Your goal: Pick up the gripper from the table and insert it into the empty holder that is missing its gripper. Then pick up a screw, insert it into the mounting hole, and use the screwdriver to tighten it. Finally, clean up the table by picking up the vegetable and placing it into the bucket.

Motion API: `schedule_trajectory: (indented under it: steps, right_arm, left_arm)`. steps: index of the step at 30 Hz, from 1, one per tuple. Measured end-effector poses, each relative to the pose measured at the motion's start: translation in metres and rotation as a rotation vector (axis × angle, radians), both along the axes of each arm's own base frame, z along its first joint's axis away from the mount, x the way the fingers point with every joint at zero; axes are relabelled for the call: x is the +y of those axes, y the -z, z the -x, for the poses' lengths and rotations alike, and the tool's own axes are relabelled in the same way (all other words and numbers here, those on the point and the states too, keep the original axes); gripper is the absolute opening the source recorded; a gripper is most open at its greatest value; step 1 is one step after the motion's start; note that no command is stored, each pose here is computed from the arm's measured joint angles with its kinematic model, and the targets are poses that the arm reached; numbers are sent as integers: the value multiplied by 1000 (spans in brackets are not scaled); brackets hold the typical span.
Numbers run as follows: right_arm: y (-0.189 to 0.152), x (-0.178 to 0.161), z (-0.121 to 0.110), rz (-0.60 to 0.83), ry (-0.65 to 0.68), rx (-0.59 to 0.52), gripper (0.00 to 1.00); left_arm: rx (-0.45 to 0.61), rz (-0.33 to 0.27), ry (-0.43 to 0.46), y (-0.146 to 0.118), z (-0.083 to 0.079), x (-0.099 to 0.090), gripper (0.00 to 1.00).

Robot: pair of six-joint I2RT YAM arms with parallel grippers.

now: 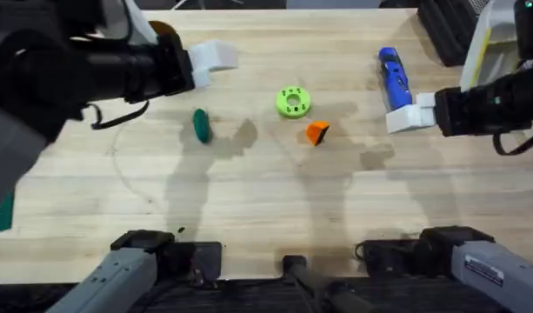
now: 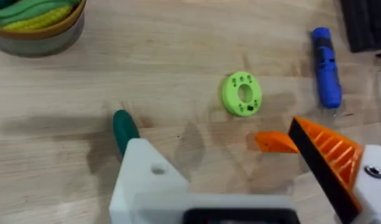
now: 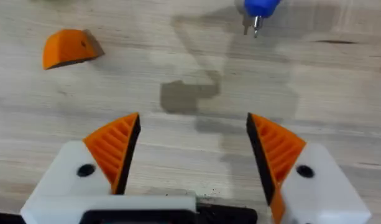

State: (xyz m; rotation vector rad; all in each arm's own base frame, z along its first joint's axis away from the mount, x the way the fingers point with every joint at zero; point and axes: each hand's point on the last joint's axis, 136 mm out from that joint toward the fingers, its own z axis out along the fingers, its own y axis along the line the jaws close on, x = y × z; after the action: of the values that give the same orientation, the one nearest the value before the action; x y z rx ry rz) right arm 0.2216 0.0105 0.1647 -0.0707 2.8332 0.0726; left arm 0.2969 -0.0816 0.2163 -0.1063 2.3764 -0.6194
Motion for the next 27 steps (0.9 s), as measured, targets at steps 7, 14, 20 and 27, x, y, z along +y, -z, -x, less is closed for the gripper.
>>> schedule_trajectory:
  steps: [7, 14, 20, 27]
  right_arm:
    - [0, 0, 0, 0, 0, 1, 991]
    - [0, 0, 0, 0, 0, 1, 991]
    - [0, 0, 0, 0, 0, 1, 991]
    - [0, 0, 0, 0, 0, 1, 991]
  left_arm:
    - [-96, -4, 0, -23, 6, 0, 985]
    - [-437, -102, 100, -30, -2, -7, 985]
    - [-684, -140, 121, 30, 48, -4, 985]
    - [-732, -98, 94, 59, 68, 2, 986]
